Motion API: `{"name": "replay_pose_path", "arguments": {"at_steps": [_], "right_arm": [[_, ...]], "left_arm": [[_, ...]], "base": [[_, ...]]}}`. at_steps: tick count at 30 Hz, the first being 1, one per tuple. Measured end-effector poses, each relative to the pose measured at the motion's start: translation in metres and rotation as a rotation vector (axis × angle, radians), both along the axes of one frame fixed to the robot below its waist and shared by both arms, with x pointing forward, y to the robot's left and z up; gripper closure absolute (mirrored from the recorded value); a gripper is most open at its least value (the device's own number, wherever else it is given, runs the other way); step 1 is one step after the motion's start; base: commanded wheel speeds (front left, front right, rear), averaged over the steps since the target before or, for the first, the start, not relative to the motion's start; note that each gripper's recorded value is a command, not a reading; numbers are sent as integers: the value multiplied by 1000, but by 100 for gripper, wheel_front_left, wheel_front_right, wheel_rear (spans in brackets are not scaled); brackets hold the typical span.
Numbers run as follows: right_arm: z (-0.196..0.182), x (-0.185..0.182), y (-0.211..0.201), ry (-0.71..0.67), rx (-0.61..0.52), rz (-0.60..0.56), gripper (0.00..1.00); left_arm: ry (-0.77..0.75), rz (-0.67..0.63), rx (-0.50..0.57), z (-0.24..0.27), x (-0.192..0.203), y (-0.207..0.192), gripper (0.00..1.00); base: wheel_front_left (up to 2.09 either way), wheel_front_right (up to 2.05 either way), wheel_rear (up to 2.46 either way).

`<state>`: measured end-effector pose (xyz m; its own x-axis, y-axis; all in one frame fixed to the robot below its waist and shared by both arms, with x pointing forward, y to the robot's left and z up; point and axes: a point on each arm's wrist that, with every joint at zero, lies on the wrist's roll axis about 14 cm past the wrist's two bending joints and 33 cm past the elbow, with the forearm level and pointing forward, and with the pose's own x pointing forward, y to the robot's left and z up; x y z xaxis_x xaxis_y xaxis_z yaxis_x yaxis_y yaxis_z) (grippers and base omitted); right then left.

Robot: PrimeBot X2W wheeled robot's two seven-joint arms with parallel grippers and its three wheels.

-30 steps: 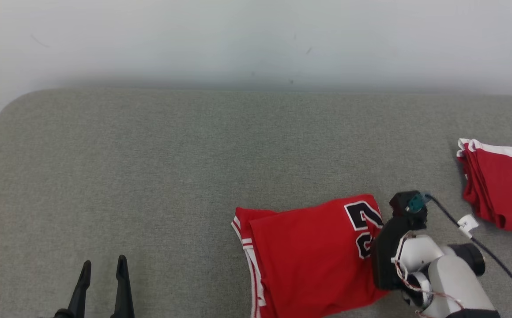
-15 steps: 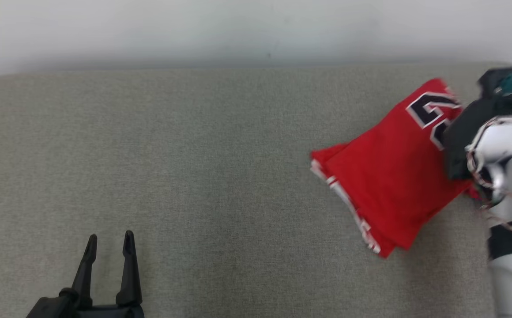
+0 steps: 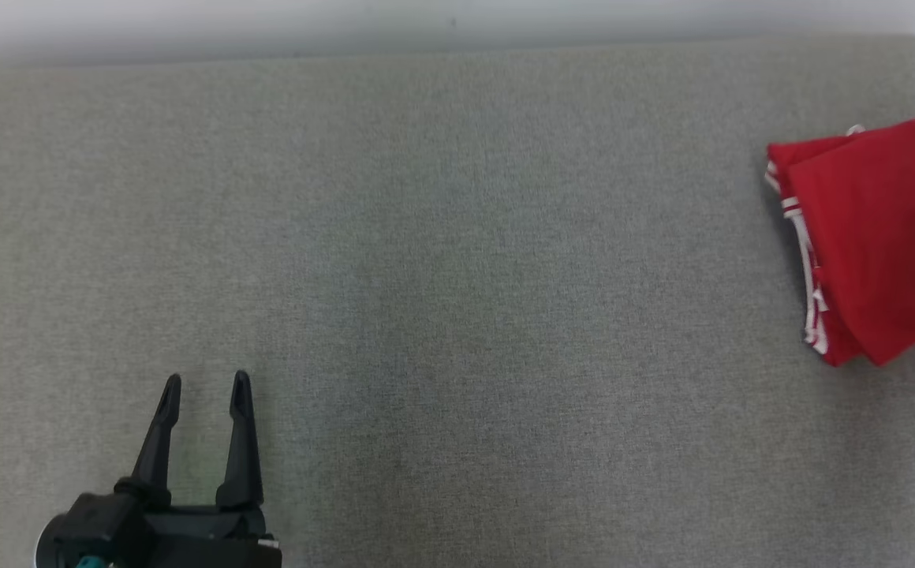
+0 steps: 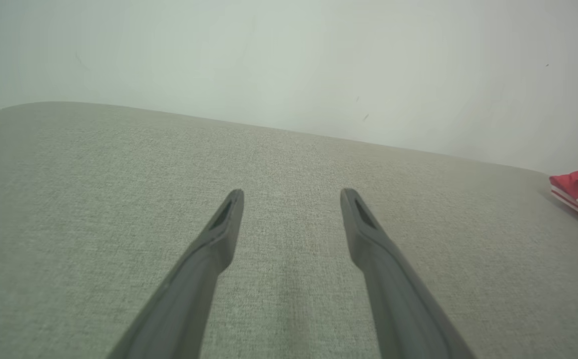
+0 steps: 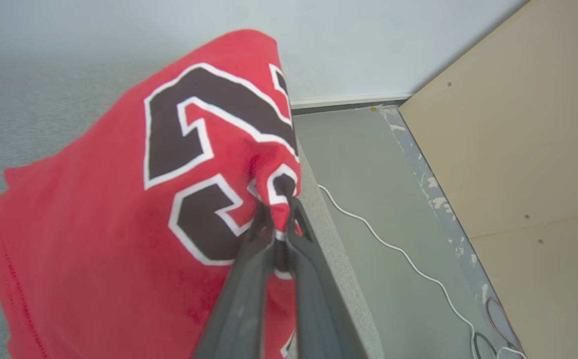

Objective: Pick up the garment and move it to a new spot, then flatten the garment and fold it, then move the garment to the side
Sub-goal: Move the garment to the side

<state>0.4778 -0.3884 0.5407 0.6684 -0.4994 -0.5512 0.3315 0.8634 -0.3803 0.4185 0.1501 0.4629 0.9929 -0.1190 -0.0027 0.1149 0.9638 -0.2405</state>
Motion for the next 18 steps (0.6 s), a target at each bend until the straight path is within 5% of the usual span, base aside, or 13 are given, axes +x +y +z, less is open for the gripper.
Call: {"name": "replay_pose_path", "arguments": {"at_steps": [15,16,17,18], "right_arm": [[-62,1,-55,159,-180,-80,96],[-64,1,-54,161,-179,-80,29],[-66,1,-53,160,-177,-75,0],[-66,1,-51,151,-175,-69,0]], "left_arm": [[63,-47,28,-36,28,-12,0],[63,-50,28,-36,28,-13,0],[63,-54,28,-36,28,-14,0],[60,-58,29,-35,28,-15,0]], "base": [[0,0,0],[0,0,0],[0,0,0],[0,0,0]]}}
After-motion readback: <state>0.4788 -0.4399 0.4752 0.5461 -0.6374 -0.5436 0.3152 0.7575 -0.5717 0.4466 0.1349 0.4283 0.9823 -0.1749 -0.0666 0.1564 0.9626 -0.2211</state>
